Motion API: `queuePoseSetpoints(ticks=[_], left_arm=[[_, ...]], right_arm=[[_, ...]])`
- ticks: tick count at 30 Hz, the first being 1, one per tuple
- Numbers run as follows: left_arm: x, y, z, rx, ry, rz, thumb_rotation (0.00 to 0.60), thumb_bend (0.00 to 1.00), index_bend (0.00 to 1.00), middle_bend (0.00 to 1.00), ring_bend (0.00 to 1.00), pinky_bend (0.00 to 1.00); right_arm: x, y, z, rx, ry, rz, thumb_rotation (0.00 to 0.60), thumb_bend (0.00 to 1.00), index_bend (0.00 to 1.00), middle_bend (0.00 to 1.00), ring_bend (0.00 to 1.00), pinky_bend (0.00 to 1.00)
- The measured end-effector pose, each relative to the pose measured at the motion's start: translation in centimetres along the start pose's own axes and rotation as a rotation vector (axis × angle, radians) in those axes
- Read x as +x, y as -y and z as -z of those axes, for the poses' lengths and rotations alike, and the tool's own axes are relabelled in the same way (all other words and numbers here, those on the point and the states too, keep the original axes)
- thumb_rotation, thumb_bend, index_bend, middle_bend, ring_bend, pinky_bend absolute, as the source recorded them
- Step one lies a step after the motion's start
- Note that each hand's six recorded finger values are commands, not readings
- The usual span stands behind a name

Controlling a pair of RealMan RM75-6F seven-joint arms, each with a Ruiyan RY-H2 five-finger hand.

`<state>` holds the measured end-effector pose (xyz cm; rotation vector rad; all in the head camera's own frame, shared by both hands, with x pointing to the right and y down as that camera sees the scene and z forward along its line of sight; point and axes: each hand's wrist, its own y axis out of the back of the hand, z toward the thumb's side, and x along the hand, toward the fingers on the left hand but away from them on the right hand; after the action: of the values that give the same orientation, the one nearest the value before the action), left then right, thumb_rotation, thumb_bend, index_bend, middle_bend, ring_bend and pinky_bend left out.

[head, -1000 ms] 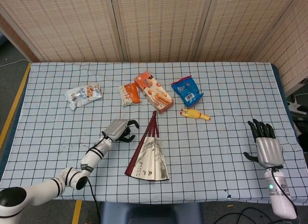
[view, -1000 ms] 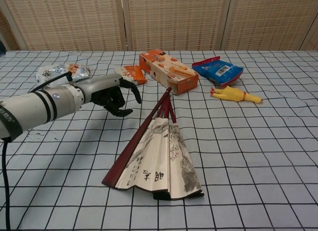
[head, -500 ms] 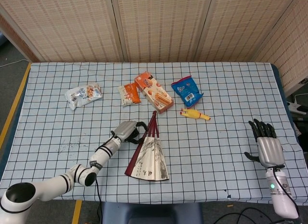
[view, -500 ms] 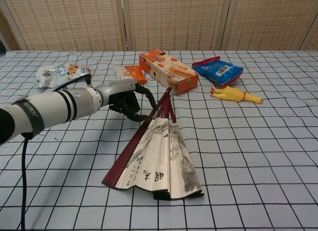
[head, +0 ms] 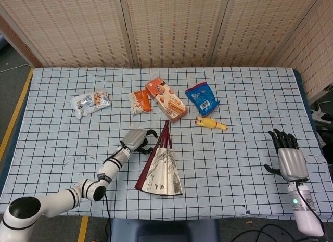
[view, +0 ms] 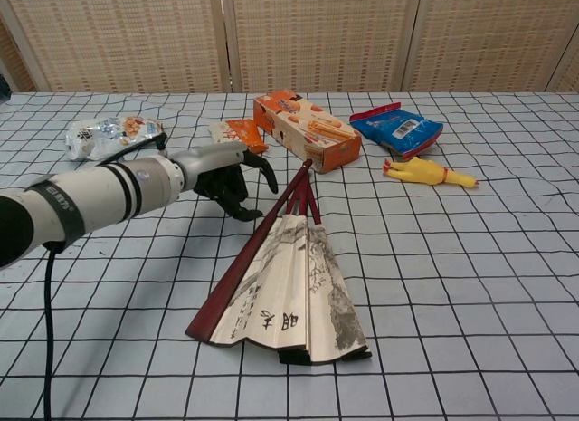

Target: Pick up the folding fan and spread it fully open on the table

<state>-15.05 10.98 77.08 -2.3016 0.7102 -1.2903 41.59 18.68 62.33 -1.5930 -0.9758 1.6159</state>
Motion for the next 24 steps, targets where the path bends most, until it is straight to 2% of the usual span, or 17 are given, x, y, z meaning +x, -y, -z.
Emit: queuePoseSetpoints(ticks=[5, 9, 20, 24], left_arm=[[-0.9, -0.7, 1.0, 0.137, -0.005, -0.077, 0.600, 0.33, 0.31, 0.97, 0.87, 1.00], [-1.2, -0.1, 1.5, 0.226, 0.011, -0.096, 0.600, 0.33, 0.29, 0.98, 0.87, 1.00], [-0.9, 1.4, 1.1, 0.276, 0.101, -0.204, 0.600, 0.32, 0.25, 0.99, 0.89, 1.00], [-0.6, 2.0, 1.3, 0.310, 0.122, -0.223, 0.600, 0.32, 0.23, 0.99, 0.89, 1.00]], right_arm=[[0.1, 0.0, -0.2, -0.005, -0.009, -0.005, 0.600, 0.07, 0.00, 0.00, 0.00, 0.00], [0.3, 0.0, -0.5, -0.022, -0.018, -0.012, 0.600, 0.07, 0.00, 0.00, 0.00, 0.00], [0.7, -0.7, -0.3, -0.052, -0.025, -0.009, 0.600, 0.07, 0.00, 0.00, 0.00, 0.00], [0.9, -0.9, -0.4, -0.069, -0.030, -0.011, 0.600, 0.07, 0.00, 0.00, 0.00, 0.00]])
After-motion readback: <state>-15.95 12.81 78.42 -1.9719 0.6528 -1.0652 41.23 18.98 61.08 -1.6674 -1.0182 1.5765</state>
